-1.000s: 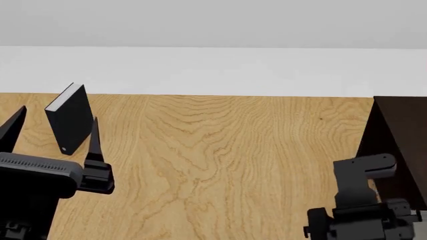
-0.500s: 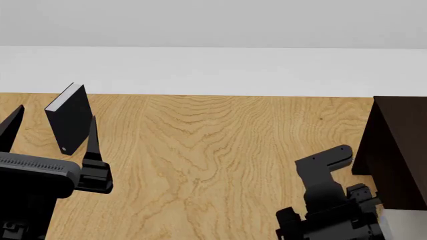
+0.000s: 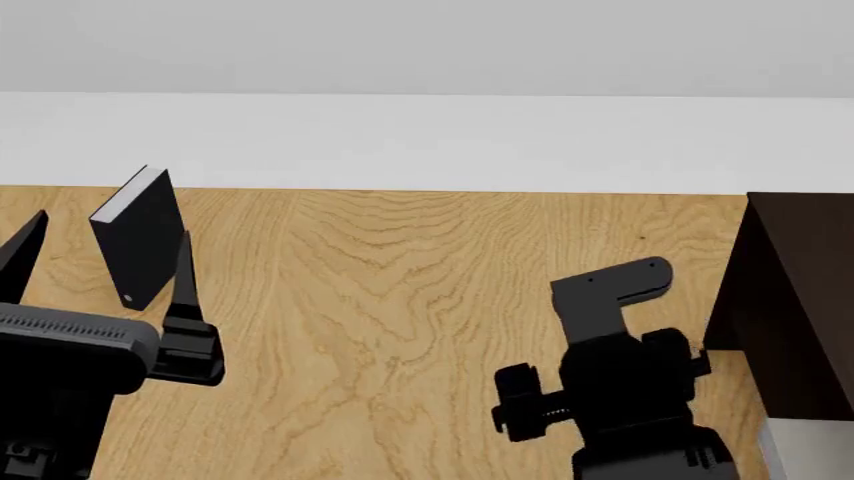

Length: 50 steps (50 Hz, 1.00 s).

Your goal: Pick up the book on the right and place it on the cabinet shelf.

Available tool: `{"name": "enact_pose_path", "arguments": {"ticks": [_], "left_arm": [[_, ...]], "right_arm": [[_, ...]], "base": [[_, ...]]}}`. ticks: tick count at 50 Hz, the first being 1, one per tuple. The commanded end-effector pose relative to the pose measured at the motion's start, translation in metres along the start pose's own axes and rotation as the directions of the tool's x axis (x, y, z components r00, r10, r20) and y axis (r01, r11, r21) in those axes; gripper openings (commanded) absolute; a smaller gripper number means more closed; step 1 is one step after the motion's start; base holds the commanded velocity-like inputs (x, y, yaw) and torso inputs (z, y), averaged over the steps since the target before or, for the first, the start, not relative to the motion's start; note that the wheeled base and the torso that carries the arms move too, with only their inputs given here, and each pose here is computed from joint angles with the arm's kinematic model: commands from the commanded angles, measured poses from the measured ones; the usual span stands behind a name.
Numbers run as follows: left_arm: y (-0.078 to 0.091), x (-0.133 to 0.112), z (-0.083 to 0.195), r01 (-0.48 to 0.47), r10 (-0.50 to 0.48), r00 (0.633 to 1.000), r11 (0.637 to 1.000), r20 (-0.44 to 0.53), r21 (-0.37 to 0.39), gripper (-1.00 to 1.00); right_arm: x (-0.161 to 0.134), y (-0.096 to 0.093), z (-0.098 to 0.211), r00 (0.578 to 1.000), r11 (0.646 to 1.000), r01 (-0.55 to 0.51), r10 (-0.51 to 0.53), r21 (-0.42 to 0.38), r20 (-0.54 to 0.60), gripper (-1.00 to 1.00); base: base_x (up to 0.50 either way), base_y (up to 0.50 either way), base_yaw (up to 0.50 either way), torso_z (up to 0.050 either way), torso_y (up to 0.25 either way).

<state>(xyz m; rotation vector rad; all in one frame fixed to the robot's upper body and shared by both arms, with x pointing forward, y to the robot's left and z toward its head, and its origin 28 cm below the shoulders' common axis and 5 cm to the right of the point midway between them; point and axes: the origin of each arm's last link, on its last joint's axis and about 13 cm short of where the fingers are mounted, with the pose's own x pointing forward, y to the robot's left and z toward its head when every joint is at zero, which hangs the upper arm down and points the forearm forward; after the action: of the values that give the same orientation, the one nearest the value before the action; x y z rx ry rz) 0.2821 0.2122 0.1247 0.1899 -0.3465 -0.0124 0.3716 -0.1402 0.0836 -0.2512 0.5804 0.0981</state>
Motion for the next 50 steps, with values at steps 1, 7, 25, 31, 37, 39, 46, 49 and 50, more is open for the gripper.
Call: {"name": "enact_pose_path", "arguments": {"ticks": [1, 7, 25, 31, 37, 39, 46, 49, 50], "left_arm": [[-0.001, 0.001, 0.0, -0.012, 0.012, 1.0, 1.0, 0.002, -0.003, 1.0], [0.0, 0.0, 0.0, -0.021, 0.021, 1.0, 1.0, 0.006, -0.006, 1.0], [0.004, -0.004, 0.019, -0.081, 0.087, 0.993, 0.994, 0.083, -0.079, 1.0], [0.005, -0.006, 0.025, -0.083, 0.092, 0.991, 0.992, 0.1, -0.097, 1.0], [0.006, -0.007, 0.029, -0.082, 0.094, 0.989, 0.991, 0.115, -0.106, 1.0], [0.005, -0.007, 0.028, -0.08, 0.093, 0.989, 0.991, 0.116, -0.106, 1.0], [0.004, -0.007, 0.029, -0.078, 0.095, 0.987, 0.988, 0.131, -0.131, 1.0], [0.004, -0.007, 0.03, -0.079, 0.099, 0.985, 0.986, 0.14, -0.144, 1.0], [0.005, -0.007, 0.03, -0.08, 0.101, 0.985, 0.986, 0.141, -0.145, 1.0]], "right_arm": [[-0.037, 0.01, 0.0, 0.976, 0.994, -0.016, -0.009, 0.112, 0.22, 1.0], [-0.046, 0.015, -0.004, 0.965, 0.994, 0.0, -0.03, 0.113, 0.26, 1.0], [-0.103, 0.025, 0.012, 0.885, 0.991, 0.005, -0.068, 0.137, 0.46, 1.0], [-0.113, 0.029, 0.016, 0.871, 0.993, 0.001, -0.061, 0.121, 0.487, 1.0], [-0.123, 0.03, 0.021, 0.846, 0.992, 0.009, -0.073, 0.123, 0.528, 1.0], [-0.125, 0.03, 0.021, 0.842, 0.992, 0.011, -0.076, 0.124, 0.534, 1.0], [-0.132, 0.032, 0.025, 0.828, 0.993, 0.008, -0.073, 0.119, 0.555, 1.0], [-0.137, 0.032, 0.027, 0.815, 0.992, 0.005, -0.075, 0.123, 0.575, 1.0], [-0.138, 0.032, 0.027, 0.811, 0.992, 0.002, -0.076, 0.126, 0.58, 1.0]], "base": [[0.0, 0.0, 0.0, 0.0, 0.0], [0.0, 0.0, 0.0, 0.0, 0.0], [0.0, 0.0, 0.0, 0.0, 0.0], [0.0, 0.0, 0.0, 0.0, 0.0], [0.0, 0.0, 0.0, 0.0, 0.0], [0.0, 0.0, 0.0, 0.0, 0.0], [0.0, 0.0, 0.0, 0.0, 0.0], [0.0, 0.0, 0.0, 0.0, 0.0], [0.0, 0.0, 0.0, 0.0, 0.0]]}}
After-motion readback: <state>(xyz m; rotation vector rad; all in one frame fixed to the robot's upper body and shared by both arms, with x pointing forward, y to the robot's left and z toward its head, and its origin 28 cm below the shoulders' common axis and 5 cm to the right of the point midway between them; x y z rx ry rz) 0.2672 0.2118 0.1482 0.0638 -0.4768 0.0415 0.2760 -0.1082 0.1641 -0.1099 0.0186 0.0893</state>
